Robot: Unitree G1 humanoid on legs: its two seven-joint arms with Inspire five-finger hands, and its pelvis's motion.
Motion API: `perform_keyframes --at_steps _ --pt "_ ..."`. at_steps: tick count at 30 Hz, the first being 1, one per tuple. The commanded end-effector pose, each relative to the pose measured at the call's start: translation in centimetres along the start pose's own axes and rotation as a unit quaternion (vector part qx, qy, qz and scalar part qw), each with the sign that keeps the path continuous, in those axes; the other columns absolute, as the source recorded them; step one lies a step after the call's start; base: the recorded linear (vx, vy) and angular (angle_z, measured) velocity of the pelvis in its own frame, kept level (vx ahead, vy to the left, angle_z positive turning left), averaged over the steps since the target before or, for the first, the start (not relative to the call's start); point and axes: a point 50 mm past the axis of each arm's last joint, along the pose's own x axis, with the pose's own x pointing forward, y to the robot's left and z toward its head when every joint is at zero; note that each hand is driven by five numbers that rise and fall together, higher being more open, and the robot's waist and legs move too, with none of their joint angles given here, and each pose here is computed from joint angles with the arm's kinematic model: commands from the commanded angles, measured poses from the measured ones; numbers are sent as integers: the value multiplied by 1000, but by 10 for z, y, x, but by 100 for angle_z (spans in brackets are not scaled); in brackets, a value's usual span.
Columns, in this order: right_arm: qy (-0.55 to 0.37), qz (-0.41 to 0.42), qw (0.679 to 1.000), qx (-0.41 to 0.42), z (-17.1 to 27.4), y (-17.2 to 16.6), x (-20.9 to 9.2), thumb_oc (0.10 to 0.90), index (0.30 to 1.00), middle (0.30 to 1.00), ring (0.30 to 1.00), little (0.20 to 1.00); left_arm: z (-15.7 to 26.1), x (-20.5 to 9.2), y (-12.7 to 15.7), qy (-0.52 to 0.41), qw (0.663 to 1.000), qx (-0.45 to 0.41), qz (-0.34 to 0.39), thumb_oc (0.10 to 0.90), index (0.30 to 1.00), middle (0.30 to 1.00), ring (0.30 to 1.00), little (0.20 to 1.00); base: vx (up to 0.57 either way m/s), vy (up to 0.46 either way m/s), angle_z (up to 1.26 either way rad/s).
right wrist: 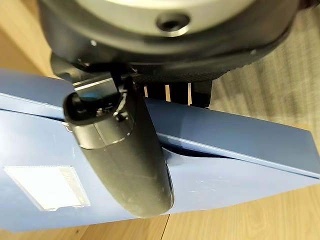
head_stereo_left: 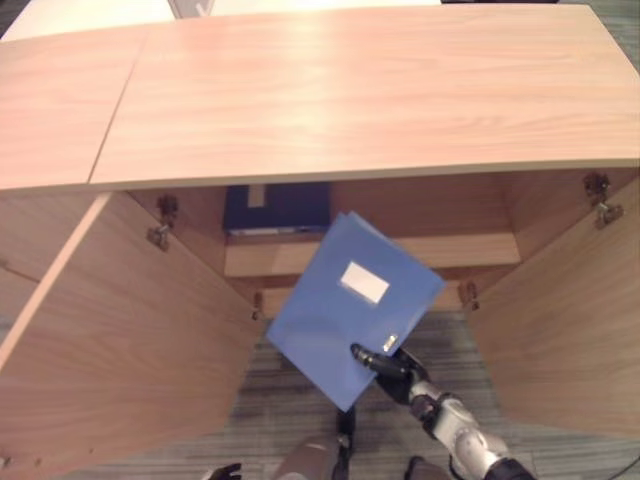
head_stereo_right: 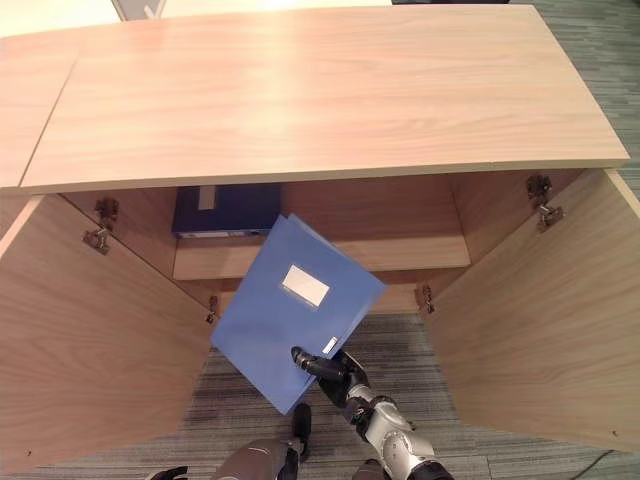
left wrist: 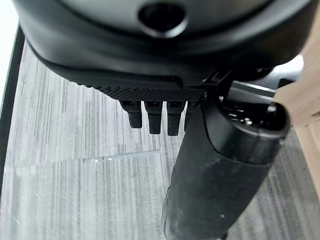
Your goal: Put the empty folder in the office cabinet
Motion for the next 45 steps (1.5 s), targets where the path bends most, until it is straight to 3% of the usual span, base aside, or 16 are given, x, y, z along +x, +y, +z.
perform_keyframes --at_steps 1,7,12,17,23,29,33,37,45 --pt "-88 100 991 11 31 29 -5 400 300 300 300 300 -22 -4 13 17 999 41 12 800 900 900 900 900 118 103 -1" --pt "-201 160 965 49 78 52 -9 400 300 300 300 300 -4 -2 9 -19 998 53 4 800 900 900 900 900 30 -4 -2" --pt "-293 146 934 144 106 51 -8 400 300 300 300 300 13 0 9 -38 998 44 16 800 900 900 900 900 7 -122 9" --pt "-370 120 906 167 137 49 -14 400 300 300 300 300 -3 -1 11 -14 999 35 34 800 900 900 900 900 103 -146 39" --pt "-491 119 840 196 201 66 -26 400 300 300 300 300 -10 -3 11 -10 999 11 52 800 900 900 900 900 73 -157 29" --pt "-527 112 821 188 235 72 -33 400 300 300 300 300 -6 -3 13 -22 998 24 58 800 900 900 900 900 38 -121 17" --pt "-543 133 819 129 260 86 -44 400 300 300 300 300 -5 -3 16 -27 997 29 61 800 900 900 900 900 38 -109 10" --pt "-571 150 801 96 310 106 -55 400 300 300 300 300 -1 -4 25 -43 996 40 69 800 900 900 900 900 32 -101 3" --pt "-600 113 778 151 374 119 -65 400 300 300 300 300 13 -4 27 -69 995 44 59 800 900 900 900 900 1 -65 12"
